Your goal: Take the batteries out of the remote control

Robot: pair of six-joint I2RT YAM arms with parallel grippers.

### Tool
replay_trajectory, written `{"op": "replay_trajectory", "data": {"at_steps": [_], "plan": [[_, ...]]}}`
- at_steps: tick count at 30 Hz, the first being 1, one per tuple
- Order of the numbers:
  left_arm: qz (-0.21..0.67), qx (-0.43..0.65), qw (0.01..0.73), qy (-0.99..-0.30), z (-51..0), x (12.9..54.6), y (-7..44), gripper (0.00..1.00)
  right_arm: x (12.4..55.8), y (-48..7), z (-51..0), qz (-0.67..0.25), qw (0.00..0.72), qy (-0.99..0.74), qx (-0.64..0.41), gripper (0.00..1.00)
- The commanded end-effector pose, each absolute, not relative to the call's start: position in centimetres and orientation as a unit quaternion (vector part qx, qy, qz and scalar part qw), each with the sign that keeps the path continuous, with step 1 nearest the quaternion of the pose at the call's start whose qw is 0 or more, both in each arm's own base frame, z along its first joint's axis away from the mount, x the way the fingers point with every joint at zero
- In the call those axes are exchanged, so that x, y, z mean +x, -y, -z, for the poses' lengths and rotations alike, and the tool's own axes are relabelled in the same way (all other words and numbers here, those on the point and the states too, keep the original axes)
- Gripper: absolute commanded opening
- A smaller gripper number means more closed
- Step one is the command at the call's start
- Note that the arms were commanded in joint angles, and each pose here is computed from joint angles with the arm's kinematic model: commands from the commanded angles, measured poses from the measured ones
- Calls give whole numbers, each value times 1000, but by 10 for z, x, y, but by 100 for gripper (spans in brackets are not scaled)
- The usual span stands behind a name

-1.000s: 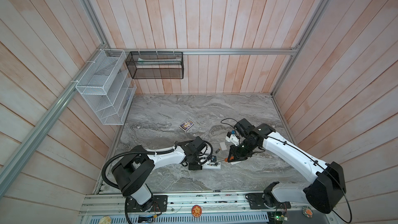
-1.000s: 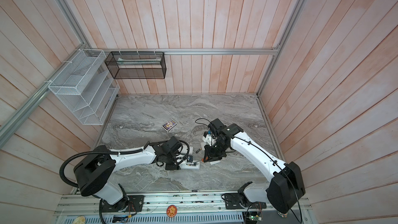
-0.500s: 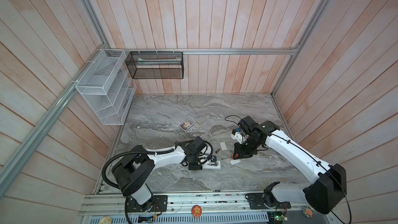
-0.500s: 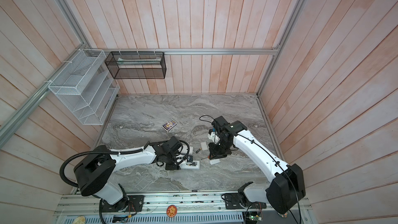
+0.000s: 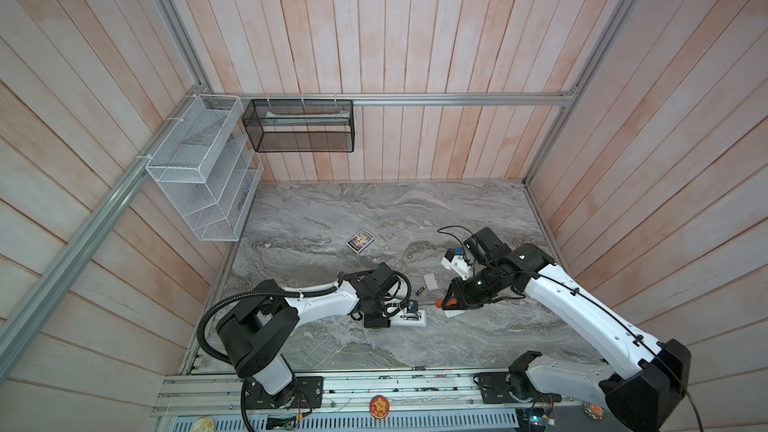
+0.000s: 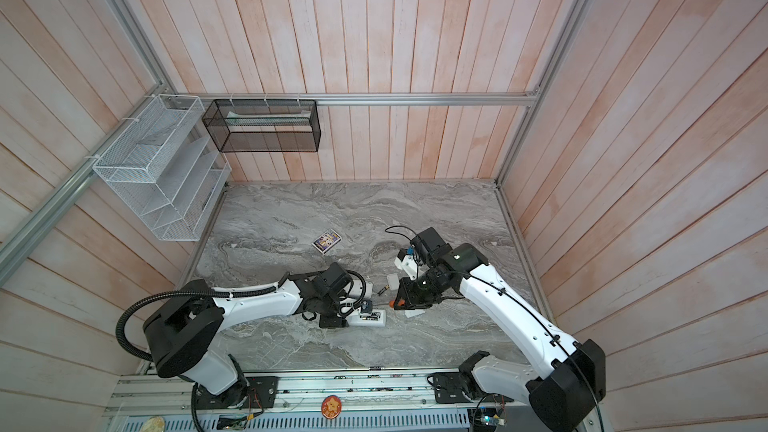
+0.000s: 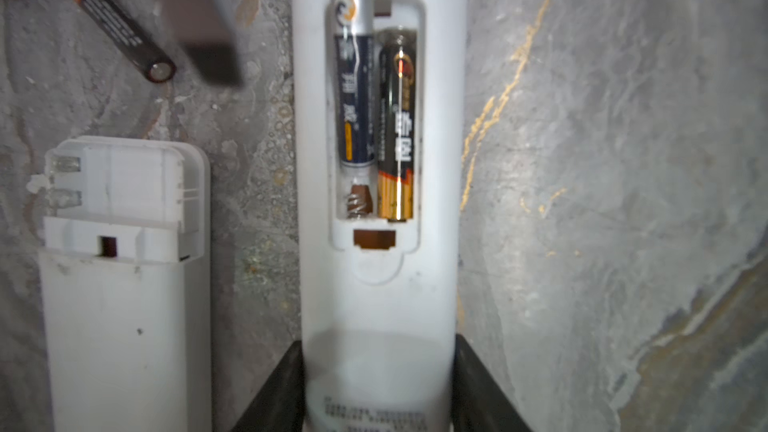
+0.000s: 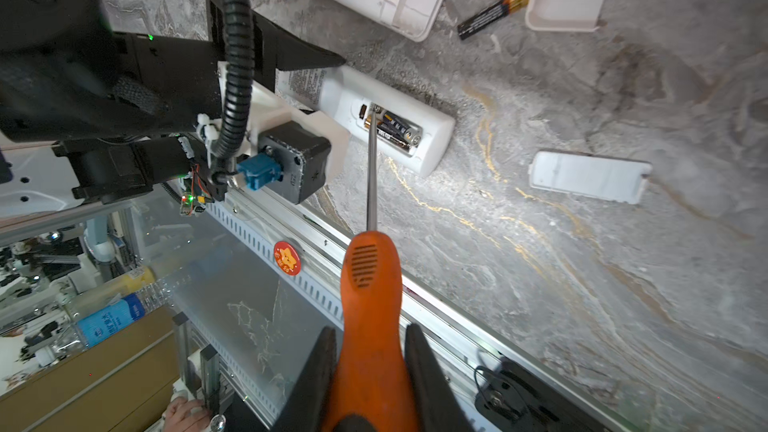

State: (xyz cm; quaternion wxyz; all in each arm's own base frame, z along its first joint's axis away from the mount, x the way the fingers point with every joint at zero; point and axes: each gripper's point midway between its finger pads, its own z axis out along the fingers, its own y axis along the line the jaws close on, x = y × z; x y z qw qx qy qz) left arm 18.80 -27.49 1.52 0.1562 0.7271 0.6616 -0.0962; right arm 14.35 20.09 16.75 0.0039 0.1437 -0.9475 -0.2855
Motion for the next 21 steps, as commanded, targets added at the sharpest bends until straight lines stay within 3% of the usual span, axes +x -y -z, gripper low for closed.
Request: {"op": "replay_trajectory", "data": {"at_steps": [1, 21], "plan": [[79, 737, 49, -669, 37, 155, 238, 0, 140, -211, -167, 320, 7, 938, 131, 0], [81, 738, 48, -668, 36, 155, 237, 0, 142, -187, -130, 304, 19, 948, 93, 0]]}}
